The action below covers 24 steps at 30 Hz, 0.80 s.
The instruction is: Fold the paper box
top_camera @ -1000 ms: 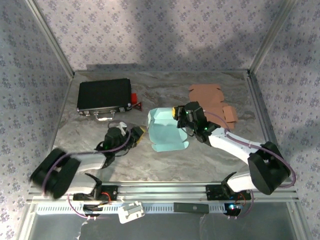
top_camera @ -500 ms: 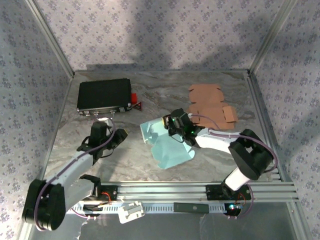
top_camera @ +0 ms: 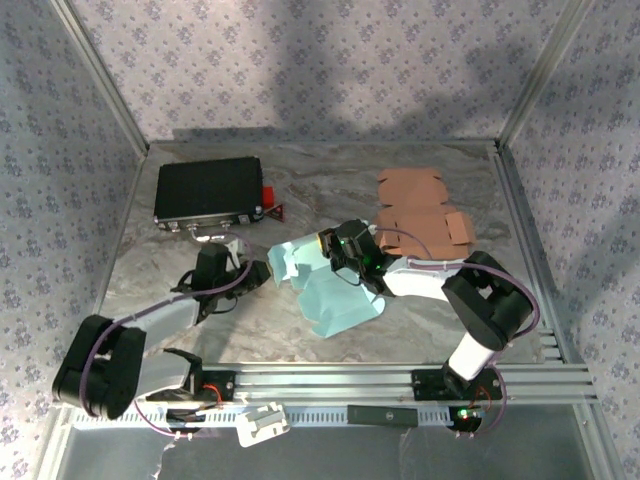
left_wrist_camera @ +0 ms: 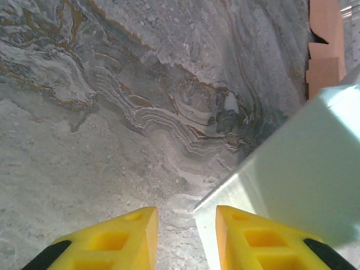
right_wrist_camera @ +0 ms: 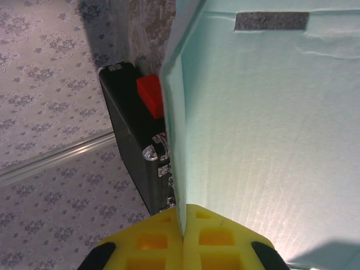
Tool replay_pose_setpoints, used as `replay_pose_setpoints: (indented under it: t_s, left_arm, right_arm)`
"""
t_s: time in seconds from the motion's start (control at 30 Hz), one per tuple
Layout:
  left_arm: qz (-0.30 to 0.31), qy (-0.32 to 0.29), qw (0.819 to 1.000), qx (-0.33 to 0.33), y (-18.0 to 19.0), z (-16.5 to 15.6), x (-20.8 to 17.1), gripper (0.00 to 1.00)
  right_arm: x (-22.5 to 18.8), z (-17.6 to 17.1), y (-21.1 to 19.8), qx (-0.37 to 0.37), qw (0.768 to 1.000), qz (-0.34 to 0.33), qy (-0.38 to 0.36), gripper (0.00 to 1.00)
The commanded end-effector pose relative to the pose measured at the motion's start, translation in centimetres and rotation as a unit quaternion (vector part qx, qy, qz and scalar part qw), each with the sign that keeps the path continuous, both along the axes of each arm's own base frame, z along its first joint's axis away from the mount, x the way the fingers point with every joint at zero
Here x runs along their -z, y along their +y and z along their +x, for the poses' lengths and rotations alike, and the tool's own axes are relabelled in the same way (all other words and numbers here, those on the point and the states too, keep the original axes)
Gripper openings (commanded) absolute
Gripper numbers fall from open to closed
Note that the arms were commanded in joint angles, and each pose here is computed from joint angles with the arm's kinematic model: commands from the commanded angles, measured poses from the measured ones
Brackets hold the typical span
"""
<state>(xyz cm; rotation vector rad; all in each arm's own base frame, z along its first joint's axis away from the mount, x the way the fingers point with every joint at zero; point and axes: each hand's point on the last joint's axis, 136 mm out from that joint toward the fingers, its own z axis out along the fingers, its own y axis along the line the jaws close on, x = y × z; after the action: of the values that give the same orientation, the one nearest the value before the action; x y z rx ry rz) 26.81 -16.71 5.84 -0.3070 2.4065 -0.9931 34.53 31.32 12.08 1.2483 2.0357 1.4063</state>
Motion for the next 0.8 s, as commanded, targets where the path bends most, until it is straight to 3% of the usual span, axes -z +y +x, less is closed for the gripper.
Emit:
replay_pose_setpoints:
  t_s: [0.0,0.77]
  left_arm:
    - [-0.013,-0.041,0.999,0.013,-1.1,0.9,-1.2,0.33]
    - [0.034,-0.13,0.988,0.081,-5.4,1.0,-4.4,0.34]
  right_arm:
    - [-0.4,-0.1,0.2,-0.008,1.0,-0.001,-0.015,0.0]
    - [-2.2,-0.3,0.3,-0.029,0.998,0.002,-0.048,0.0]
